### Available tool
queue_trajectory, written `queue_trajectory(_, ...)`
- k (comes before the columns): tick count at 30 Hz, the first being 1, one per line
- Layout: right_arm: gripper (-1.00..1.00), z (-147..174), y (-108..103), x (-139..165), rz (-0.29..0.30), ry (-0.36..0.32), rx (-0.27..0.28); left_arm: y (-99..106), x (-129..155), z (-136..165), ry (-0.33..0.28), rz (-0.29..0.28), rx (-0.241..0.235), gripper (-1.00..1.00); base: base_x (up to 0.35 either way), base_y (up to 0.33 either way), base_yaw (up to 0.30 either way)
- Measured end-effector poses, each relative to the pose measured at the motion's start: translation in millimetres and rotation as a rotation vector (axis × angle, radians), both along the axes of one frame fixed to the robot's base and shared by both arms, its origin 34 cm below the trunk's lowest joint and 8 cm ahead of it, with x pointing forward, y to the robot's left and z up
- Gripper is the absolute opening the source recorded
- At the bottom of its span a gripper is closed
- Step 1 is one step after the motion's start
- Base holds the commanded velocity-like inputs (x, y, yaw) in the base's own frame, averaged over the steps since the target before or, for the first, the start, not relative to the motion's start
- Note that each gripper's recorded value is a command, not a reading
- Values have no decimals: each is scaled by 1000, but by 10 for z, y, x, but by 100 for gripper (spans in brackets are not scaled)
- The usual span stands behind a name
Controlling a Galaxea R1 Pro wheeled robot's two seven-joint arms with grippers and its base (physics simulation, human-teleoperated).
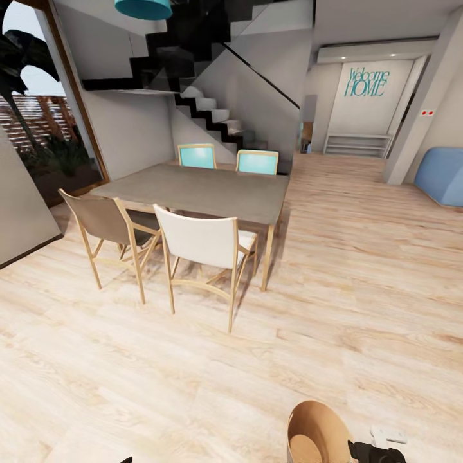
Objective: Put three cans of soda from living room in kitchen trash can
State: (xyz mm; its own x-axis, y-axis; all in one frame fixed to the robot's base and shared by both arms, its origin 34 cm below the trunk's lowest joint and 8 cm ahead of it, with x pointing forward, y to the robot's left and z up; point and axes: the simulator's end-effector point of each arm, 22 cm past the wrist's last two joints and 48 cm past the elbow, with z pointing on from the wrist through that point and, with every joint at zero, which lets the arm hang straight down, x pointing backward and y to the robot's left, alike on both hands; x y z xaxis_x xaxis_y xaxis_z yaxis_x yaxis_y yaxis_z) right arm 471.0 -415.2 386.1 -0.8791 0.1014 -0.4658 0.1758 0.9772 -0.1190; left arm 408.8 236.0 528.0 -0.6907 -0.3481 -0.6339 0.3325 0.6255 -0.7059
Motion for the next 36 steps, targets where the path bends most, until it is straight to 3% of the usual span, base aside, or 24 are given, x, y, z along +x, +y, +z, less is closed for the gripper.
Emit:
queue_trajectory(20,100,-506,1,-162,0,29,0,1,-122,-490,29,0,0,100,0,0,0)
queue_trajectory(36,100,-539,3,-195,2,39,0,-1,-144,-518,39,-1,1,100,38,0,0)
